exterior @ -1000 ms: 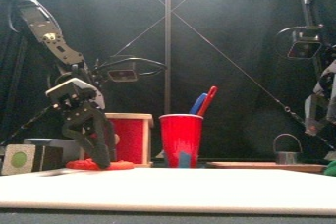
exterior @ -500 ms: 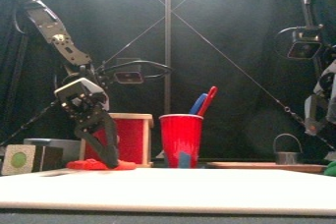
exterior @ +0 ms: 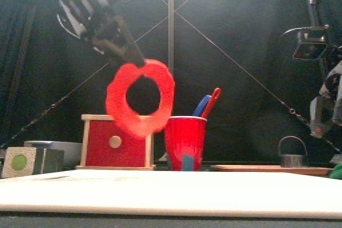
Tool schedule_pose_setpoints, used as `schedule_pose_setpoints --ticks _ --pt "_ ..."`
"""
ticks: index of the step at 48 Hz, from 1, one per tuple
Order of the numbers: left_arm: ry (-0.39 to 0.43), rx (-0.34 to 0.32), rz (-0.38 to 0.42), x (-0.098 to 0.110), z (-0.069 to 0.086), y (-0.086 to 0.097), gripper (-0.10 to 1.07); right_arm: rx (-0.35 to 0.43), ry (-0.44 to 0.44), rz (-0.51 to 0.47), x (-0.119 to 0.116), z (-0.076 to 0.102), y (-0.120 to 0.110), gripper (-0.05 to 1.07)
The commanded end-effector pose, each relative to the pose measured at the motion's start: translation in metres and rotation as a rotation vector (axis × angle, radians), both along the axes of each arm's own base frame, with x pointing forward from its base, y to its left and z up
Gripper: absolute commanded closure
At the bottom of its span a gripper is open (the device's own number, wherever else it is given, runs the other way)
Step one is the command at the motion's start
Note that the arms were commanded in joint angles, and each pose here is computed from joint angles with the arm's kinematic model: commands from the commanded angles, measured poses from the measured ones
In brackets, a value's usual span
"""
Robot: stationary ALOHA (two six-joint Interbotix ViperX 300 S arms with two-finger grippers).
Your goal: Place excess dough into bowl
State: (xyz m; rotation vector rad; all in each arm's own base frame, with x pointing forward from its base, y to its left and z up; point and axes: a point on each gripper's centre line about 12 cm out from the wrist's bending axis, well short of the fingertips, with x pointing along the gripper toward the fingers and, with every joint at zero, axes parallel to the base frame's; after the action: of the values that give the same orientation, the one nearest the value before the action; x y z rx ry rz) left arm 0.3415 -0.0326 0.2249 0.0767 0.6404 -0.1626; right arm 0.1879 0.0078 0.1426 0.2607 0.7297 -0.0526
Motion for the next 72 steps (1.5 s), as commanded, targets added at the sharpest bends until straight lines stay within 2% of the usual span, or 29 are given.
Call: schedule_pose_setpoints --ticks 1,4,6,12,18,23,25,30,35,41,48,53,65,72 --pt "-0.117 0.004 0.007 -0.022 0.037 0.005 0.45 0.0 -0.015 -0.002 0.003 0.004 0.0 0.12" --pt "-0.178 0.006 0.048 -0.04 0.052 0.019 0.45 0.0 -0.014 -0.002 0.003 0.004 0.0 0.12" --pt "-0.234 0.009 0.096 -0.059 0.064 0.033 0.45 0.0 -0.015 -0.004 0.004 0.004 -0.001 0.12" --pt "-0.377 0.038 0.25 -0.113 0.087 0.068 0.45 -0.003 -0.018 -0.002 0.004 0.005 -0.001 0.12" --pt "-0.451 0.079 0.406 -0.154 0.087 0.092 0.45 -0.005 -0.018 0.0 0.004 0.005 -0.001 0.12" --pt "-0.411 0.097 0.535 -0.171 0.064 0.111 0.45 -0.007 -0.019 0.002 0.004 0.005 -0.001 0.12" --pt "-0.369 0.094 0.588 -0.174 0.048 0.12 0.45 -0.008 -0.02 0.0 0.005 0.006 -0.001 0.12" --pt "-0.26 0.077 0.662 -0.177 0.015 0.134 0.45 -0.008 -0.022 -0.002 0.005 0.006 -0.001 0.12" --pt "-0.127 0.04 0.676 -0.175 -0.019 0.138 0.44 -0.006 -0.02 -0.001 0.005 0.006 -0.001 0.12" --pt "-0.008 0.01 0.676 -0.174 -0.049 0.138 0.43 -0.008 -0.019 -0.001 0.005 0.005 -0.001 0.12" --pt "0.045 -0.003 0.659 -0.172 -0.061 0.135 0.39 -0.004 -0.02 -0.004 0.005 0.006 -0.001 0.12" --pt "0.066 -0.009 0.671 -0.177 -0.071 0.134 0.3 -0.003 -0.018 -0.005 0.005 0.005 -0.001 0.12" --pt "-0.047 -0.023 0.747 -0.178 -0.058 0.141 -0.03 0.0 -0.02 -0.005 0.005 0.006 -0.001 0.12" --pt "-0.117 -0.017 0.751 -0.177 -0.044 0.14 -0.05 0.0 -0.018 -0.005 0.005 0.005 -0.001 0.12"
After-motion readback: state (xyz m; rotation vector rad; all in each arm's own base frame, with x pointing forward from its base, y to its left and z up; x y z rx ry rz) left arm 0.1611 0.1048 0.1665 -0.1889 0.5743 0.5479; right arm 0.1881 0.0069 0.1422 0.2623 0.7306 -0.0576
